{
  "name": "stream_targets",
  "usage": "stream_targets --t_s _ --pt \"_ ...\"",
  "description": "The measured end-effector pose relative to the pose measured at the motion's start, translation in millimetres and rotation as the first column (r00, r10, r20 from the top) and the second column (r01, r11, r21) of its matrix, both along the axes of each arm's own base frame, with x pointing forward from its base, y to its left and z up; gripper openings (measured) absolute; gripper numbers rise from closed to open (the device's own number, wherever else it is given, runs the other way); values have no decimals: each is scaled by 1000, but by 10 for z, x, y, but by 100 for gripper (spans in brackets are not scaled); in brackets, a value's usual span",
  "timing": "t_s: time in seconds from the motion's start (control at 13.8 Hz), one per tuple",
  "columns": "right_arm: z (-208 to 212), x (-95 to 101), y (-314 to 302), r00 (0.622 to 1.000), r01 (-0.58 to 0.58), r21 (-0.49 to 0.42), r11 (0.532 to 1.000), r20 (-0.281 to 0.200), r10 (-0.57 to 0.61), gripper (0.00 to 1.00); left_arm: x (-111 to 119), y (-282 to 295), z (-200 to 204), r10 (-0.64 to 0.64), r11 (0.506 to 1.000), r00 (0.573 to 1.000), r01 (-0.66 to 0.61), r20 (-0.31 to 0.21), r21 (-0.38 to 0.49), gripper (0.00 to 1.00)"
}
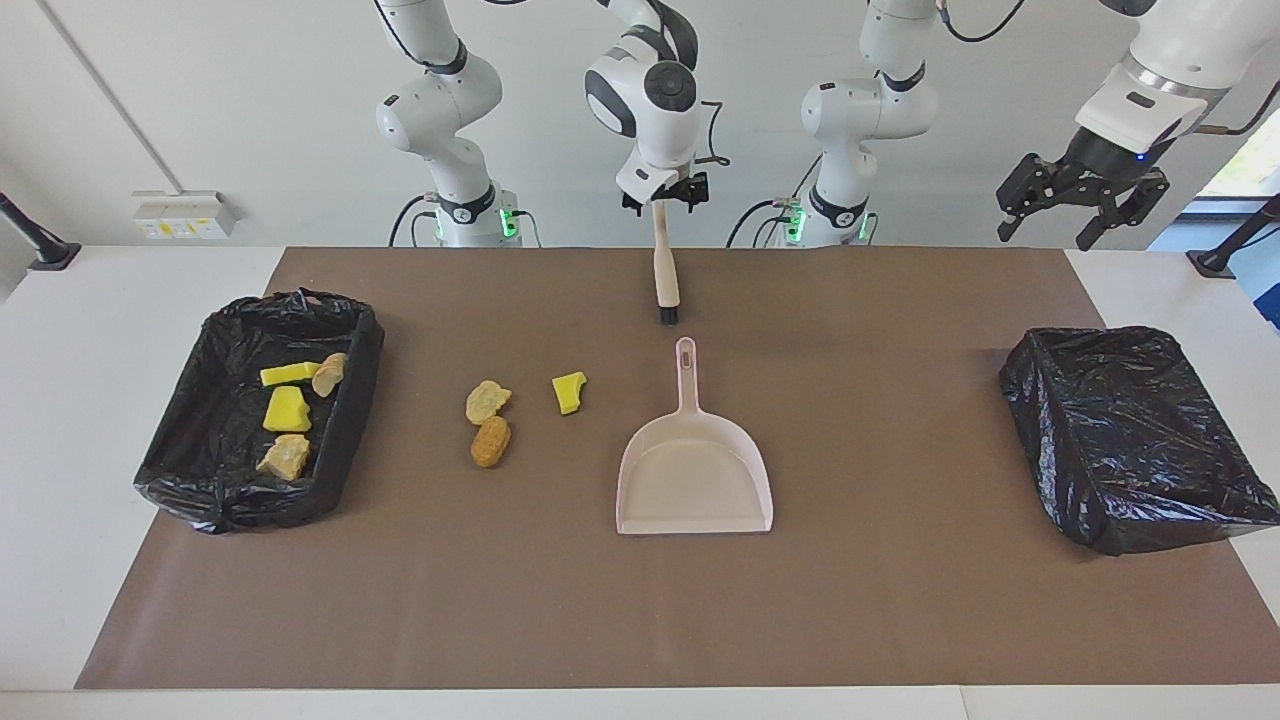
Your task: Sweep and dump trash in bin
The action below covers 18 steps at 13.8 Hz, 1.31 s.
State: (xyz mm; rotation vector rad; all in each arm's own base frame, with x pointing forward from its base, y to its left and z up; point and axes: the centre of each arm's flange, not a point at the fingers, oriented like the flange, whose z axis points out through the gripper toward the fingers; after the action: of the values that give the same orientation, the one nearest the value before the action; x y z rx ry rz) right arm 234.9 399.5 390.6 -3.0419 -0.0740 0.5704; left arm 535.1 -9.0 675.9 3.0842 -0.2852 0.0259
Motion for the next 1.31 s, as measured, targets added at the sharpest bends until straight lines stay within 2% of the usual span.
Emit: stream_targets --t_s 0.22,0.65,0.87,1.02,1.09,1.31 --pt "-239 -241 -26 999 15 0 1000 33 -15 100 -1 0 1 0 1000 1000 0 0 0 100" --pt "-440 -267 -34 999 28 0 1000 45 -28 100 -1 -15 1 -3 1000 1000 3 0 0 100" --pt "-587 -352 24 999 19 -8 1000 47 -19 96 -7 -74 -2 -14 1000 1000 14 -4 0 100" --pt "-626 -367 23 999 17 -15 1000 43 -16 78 -3 -217 5 -40 999 999 40 5 1 100" --pt "-627 -368 23 999 17 -15 1000 43 -16 63 15 -341 13 -61 998 998 61 26 1 100" --pt "-628 -369 23 999 17 -16 1000 42 -16 30 126 -915 -151 -47 999 995 48 84 -12 100"
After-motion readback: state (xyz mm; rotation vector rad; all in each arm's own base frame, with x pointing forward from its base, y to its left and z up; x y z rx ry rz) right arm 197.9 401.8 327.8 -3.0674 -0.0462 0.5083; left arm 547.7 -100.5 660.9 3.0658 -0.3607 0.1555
